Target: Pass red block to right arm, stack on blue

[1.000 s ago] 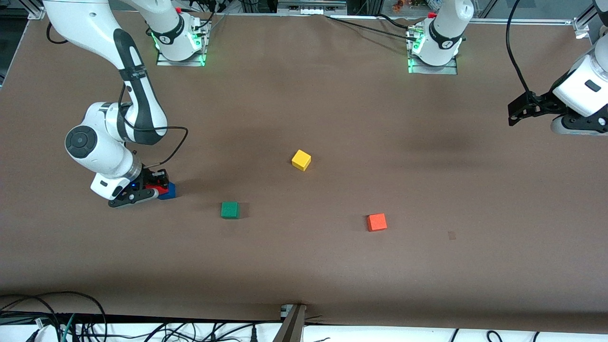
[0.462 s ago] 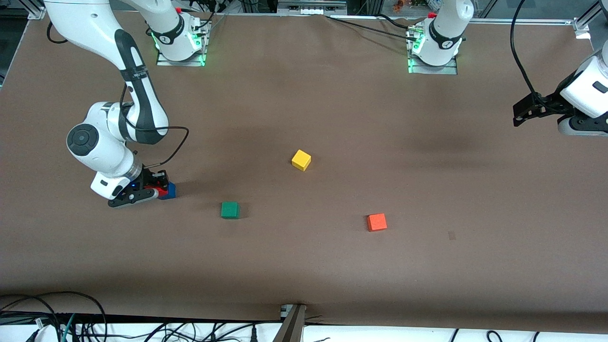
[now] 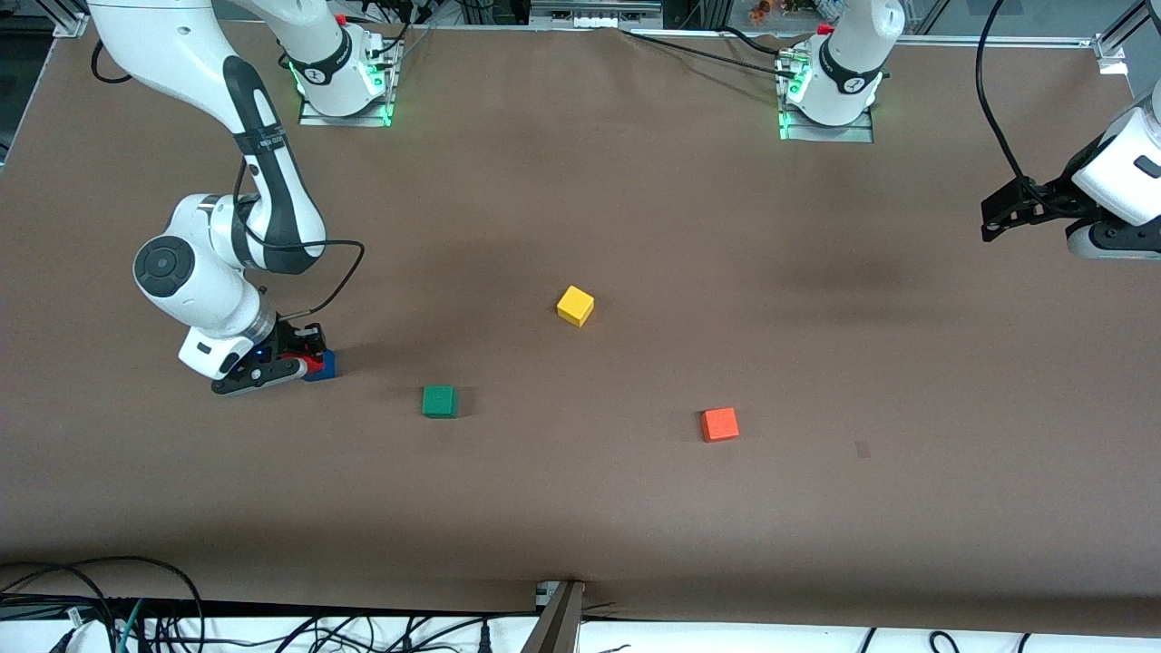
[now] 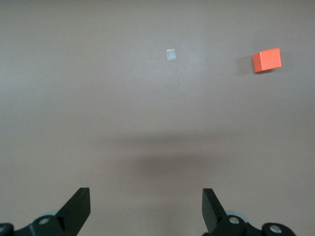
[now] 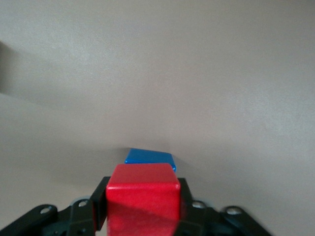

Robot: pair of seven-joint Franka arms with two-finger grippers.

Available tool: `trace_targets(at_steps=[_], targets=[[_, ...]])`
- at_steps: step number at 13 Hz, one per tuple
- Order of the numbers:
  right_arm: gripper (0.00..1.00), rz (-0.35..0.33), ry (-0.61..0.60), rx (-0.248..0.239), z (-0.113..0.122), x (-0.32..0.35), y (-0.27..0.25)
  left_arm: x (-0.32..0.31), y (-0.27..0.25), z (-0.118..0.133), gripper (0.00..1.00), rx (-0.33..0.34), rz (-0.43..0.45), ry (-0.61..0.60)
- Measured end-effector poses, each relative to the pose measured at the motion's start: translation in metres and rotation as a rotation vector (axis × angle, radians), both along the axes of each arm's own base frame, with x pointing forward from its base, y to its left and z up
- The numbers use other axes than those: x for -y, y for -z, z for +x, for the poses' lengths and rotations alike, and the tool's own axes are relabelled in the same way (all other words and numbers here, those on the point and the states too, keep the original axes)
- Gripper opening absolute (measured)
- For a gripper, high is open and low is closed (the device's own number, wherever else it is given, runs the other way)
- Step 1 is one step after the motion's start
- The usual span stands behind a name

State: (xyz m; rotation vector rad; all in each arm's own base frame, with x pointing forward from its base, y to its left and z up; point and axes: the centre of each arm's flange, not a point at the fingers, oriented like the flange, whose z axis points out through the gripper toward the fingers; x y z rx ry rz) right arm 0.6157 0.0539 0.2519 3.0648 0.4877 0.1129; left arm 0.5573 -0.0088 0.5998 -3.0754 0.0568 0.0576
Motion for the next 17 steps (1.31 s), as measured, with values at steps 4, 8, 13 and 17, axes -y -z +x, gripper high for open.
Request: trace_targets(at_steps=[4,8,13,17], targets=[[0.94,0.006,0.001,-0.007,0.003,0.000,-0.010,0.000,0.000,0.000,1.00,0.000,0.000,0.000],[1.00,0.028,0.017,-0.106,0.018,0.008,-0.071,0.000,-0.001,0.000,1.00,0.001,0.000,0.000],[1.00,0.037,0.094,-0.239,0.030,0.033,-0.182,0.001,-0.001,0.000,1.00,0.002,0.000,0.001],[1.00,0.024,0.204,-0.354,0.016,0.053,-0.235,0.001,-0.002,0.000,1.00,0.003,0.000,0.001]])
